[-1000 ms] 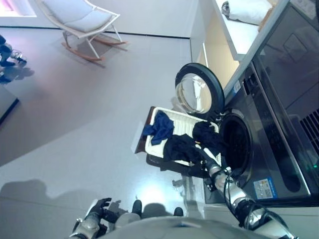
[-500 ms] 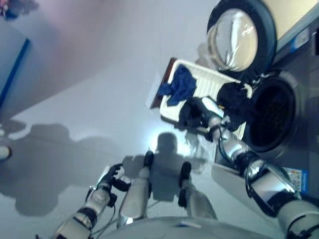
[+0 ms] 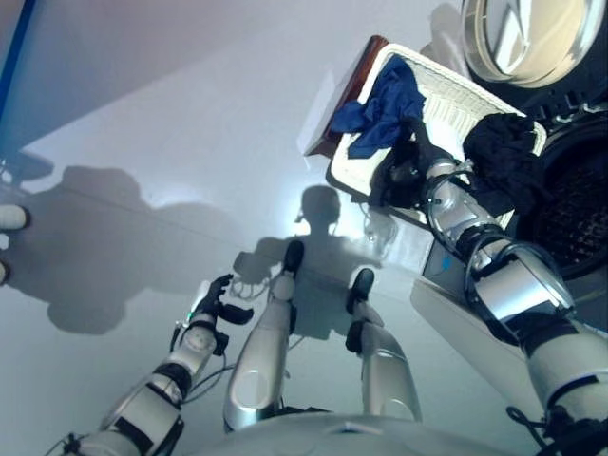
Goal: Pick up the clothes and place them into the washing machine
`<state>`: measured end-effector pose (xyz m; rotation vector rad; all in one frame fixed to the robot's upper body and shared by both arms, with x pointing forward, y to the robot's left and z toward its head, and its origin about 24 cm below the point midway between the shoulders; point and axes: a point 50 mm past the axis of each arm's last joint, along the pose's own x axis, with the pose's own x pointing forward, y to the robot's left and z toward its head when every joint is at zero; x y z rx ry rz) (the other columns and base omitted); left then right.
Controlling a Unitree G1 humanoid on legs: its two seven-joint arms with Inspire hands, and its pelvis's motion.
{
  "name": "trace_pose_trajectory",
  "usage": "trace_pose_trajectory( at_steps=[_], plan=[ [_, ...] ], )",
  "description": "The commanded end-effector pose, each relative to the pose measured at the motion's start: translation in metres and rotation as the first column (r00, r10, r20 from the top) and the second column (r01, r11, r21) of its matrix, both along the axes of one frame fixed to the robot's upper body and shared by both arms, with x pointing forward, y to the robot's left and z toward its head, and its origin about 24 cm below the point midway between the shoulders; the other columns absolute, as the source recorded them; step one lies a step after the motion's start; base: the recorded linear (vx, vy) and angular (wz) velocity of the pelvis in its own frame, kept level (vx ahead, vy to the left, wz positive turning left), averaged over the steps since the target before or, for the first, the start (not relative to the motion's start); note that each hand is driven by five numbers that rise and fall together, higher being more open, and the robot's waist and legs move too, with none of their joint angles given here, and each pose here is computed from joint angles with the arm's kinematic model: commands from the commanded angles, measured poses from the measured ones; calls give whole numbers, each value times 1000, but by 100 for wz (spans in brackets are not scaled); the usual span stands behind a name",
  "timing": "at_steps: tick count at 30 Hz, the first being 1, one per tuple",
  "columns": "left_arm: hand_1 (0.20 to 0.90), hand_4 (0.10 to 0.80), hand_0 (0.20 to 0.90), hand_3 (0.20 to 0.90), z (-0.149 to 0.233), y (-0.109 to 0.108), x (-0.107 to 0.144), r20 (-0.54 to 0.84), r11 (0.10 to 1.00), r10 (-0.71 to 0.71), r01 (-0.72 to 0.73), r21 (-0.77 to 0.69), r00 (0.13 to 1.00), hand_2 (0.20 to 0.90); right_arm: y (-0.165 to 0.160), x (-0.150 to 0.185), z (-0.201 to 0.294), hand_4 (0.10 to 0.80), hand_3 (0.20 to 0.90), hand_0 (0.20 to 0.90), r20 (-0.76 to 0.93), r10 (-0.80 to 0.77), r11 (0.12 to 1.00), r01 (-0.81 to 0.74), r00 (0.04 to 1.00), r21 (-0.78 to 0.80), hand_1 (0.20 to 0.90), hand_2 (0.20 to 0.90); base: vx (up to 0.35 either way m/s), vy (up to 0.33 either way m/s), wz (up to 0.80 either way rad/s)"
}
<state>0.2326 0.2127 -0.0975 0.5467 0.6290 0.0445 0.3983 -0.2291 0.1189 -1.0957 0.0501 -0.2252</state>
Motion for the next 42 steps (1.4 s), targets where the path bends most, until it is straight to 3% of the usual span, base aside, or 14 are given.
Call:
trace_pose_trajectory(
  at_steps=[1, 15, 26, 37, 38, 39, 40, 42],
  plan=[
    [900, 800, 900, 900, -2, 14, -9, 4, 998, 37, -38, 43, 999, 900, -12, 6, 35, 800, 900, 900, 136, -49, 998, 55, 989, -35, 900, 900, -4, 9, -5],
    [900, 800, 900, 900, 11, 2, 12, 85, 999, 31, -32, 7, 996, 900, -16, 9, 47, 800, 900, 900, 127, -69, 989, 84, 990, -125, 900, 900, -51, 9, -7],
    [900, 800, 900, 900, 26, -9, 32, 172, 999, 35, -32, -16, 985, 900, -50, 7, 132, 800, 900, 900, 337, -160, 959, 227, 928, -169, 900, 900, -37, 7, 6],
    [900, 800, 900, 900, 33, -21, 40, 219, 999, 25, -16, -45, 975, 900, -71, -2, 157, 800, 900, 900, 373, -221, 928, 312, 901, -203, 900, 900, 0, -20, 4],
    [900, 800, 900, 900, 33, -20, 40, 219, 999, 27, -17, -45, 975, 900, -70, -2, 160, 525, 488, 488, 377, -221, 928, 312, 900, -202, 488, 488, 6, -8, 9],
    [900, 800, 900, 900, 33, -20, 40, 219, 999, 27, -17, -46, 975, 900, -70, -2, 160, 485, 427, 427, 377, -221, 928, 312, 900, -202, 427, 427, -1, -3, 8],
    [900, 800, 900, 900, 32, -21, 39, 214, 999, 28, -18, -46, 976, 900, -70, -1, 156, 400, 300, 300, 369, -225, 930, 311, 902, -194, 300, 300, -8, -4, 9],
    [900, 800, 900, 900, 30, -20, 37, 204, 999, 28, -21, -39, 979, 900, -68, 0, 153, 400, 300, 300, 360, -221, 934, 303, 906, -191, 300, 300, -17, -3, 10]
  ],
)
